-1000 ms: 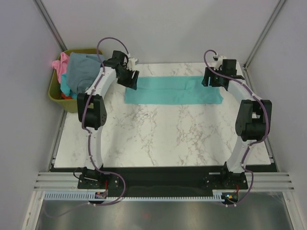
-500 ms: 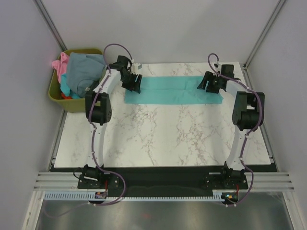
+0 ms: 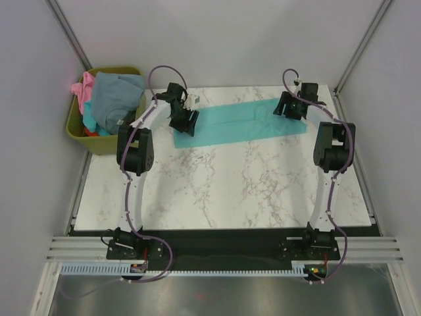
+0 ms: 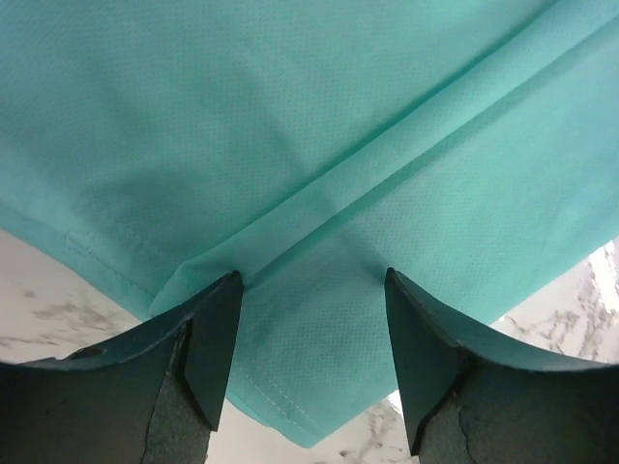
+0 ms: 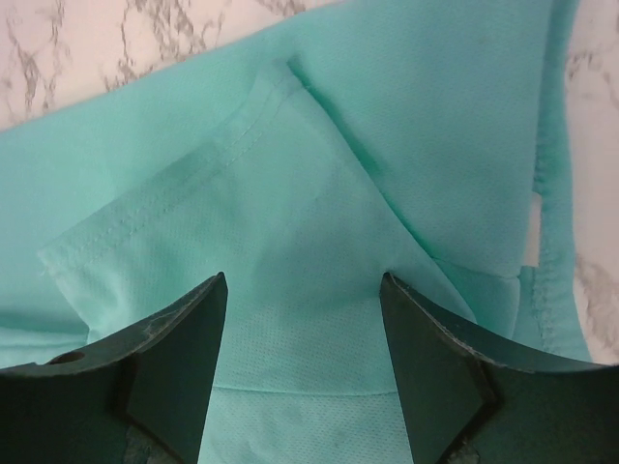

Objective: Fold and stack the t-shirts
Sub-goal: Fold the tshirt

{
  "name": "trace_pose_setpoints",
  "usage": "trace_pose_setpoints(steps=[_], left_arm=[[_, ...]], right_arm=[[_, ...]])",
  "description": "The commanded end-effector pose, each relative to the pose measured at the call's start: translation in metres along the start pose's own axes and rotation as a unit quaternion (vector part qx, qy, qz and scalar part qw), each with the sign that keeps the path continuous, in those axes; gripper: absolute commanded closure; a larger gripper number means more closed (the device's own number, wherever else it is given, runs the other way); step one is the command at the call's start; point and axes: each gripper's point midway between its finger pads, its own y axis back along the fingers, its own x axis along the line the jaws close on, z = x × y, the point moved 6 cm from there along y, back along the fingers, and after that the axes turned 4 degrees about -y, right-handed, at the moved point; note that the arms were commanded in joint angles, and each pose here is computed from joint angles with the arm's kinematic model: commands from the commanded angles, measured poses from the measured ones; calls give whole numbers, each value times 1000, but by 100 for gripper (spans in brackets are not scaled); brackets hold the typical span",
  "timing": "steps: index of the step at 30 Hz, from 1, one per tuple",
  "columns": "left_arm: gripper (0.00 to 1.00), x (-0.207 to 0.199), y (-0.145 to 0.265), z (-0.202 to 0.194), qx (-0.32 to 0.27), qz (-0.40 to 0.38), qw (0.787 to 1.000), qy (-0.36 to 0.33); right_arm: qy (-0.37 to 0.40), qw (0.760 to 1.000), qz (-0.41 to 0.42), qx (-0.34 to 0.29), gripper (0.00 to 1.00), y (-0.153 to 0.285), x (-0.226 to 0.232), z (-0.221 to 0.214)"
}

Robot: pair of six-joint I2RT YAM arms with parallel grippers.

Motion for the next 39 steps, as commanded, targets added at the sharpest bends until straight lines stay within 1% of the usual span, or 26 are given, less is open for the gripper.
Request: trace_pose_setpoints(steps=[1,2,4,6,10,11,13,15,19,20,22,24,25,26,27,28,30,31,32,33,34,39], left_arm=[[32,-27,11,-26,61,1,998,9],[32,-35,10,-35,74,-3,997,8],[32,-46,19,-37,75,-2,997,0],[32,-60,17,-49,96,-6,995,-5],[32,-90,23,-61,112,-18,993,-20],[32,-99,28,-58,106,-17,994,-32],[32,-105,35,-52,95,-7,994,-43],[30,-107,49,-39,73,11,996,-55],[27,-92,81,-6,18,65,995,-78],[27,-84,86,-2,8,73,995,-72],[27,-74,95,7,-9,78,995,-66],[27,-58,96,7,-11,87,995,-53],[27,-51,90,7,-7,88,995,-50],[27,-41,89,5,-6,90,995,-39],[28,-35,86,4,-5,88,996,-33],[28,-29,77,4,-1,86,996,-27],[29,-16,69,2,3,82,997,-14],[30,-12,68,6,-2,81,997,-13],[30,-7,59,4,2,74,997,-9],[30,-5,56,4,4,72,997,-6],[30,-2,56,7,-1,72,997,-7],[34,3,41,0,13,51,999,2]], right_arm=[[19,999,-39,-23,26,-17,-16,14],[19,999,-36,-25,27,-20,-16,16],[18,999,-31,-35,26,-27,-15,22],[22,999,-23,-40,26,-33,-12,24],[40,997,10,-62,26,-41,5,40],[46,997,16,-67,26,-42,9,43],[54,995,29,-77,26,-42,19,50],[59,994,38,-88,26,-35,28,58],[70,990,40,-116,25,-10,40,80],[74,987,41,-134,25,6,46,92],[63,987,36,-140,25,20,44,97],[55,986,40,-155,25,43,46,108],[38,988,42,-146,25,46,43,102],[27,987,47,-150,25,57,45,105],[9,989,44,-138,25,59,36,96],[-3,990,55,-128,24,62,36,91],[-49,990,67,-117,25,72,32,84],[-77,991,67,-91,25,69,24,65],[-102,988,86,-80,25,73,27,60],[-118,987,87,-71,26,74,22,52],[-132,986,84,-50,26,70,16,35],[-151,985,77,-19,26,62,5,8]])
